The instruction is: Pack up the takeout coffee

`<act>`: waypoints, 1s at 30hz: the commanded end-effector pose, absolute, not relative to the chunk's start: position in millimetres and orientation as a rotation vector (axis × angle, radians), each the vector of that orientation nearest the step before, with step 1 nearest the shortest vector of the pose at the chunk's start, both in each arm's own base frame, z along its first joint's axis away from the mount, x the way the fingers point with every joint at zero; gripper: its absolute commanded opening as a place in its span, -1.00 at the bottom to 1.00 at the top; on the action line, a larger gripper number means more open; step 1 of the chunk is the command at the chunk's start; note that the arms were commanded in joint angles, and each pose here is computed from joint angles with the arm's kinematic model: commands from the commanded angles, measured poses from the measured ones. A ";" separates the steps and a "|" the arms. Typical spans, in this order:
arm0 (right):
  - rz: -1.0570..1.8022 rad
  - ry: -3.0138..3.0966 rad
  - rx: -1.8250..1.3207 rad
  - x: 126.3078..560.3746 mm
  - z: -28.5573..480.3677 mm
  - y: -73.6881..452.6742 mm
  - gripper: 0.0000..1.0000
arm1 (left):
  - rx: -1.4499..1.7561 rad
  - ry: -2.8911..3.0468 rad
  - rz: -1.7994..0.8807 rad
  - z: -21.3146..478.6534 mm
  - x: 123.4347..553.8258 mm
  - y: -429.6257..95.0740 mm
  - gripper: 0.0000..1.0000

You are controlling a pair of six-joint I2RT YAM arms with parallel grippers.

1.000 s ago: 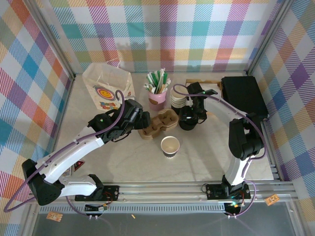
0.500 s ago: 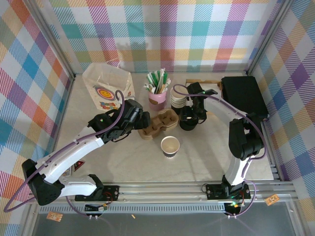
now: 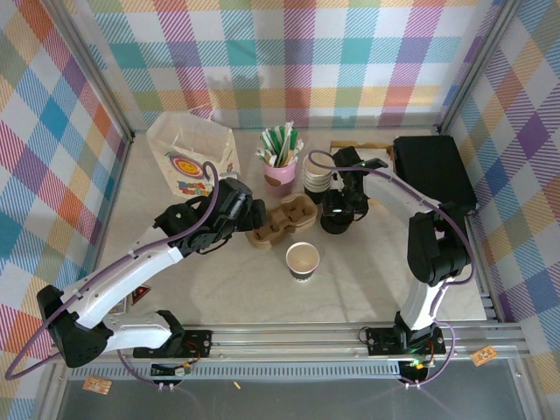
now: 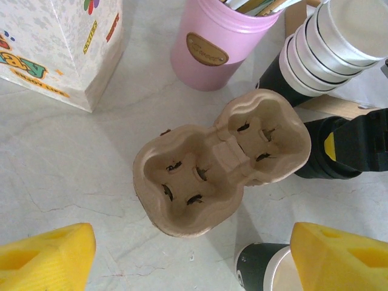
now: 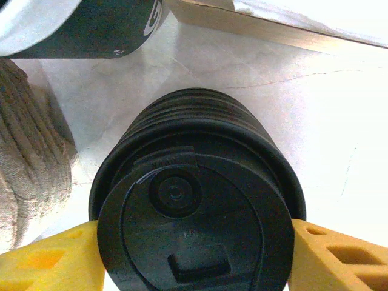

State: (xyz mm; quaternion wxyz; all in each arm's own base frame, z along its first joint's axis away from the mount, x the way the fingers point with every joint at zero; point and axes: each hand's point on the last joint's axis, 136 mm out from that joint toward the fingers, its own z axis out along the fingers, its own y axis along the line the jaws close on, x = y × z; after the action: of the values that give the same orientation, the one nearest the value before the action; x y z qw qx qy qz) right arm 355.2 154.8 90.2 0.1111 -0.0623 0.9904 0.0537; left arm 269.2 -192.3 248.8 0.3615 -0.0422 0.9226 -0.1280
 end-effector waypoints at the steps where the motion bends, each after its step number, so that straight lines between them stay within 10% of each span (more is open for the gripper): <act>1: 0.150 2.865 -0.202 358.3 110.9 151.8 0.37 | -0.130 2.372 -0.333 249.2 267.3 -186.2 0.67; 30: 0.231 2.902 -0.158 355.3 106.8 157.4 0.37 | -0.133 2.371 -0.337 250.0 265.8 -185.0 0.67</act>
State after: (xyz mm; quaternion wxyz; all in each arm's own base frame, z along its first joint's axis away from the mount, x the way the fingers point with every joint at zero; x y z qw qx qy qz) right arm 354.3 154.0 99.4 0.1185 -0.0599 0.9893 0.0605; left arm 268.7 -191.9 247.6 0.3610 -0.0433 0.9227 -0.1281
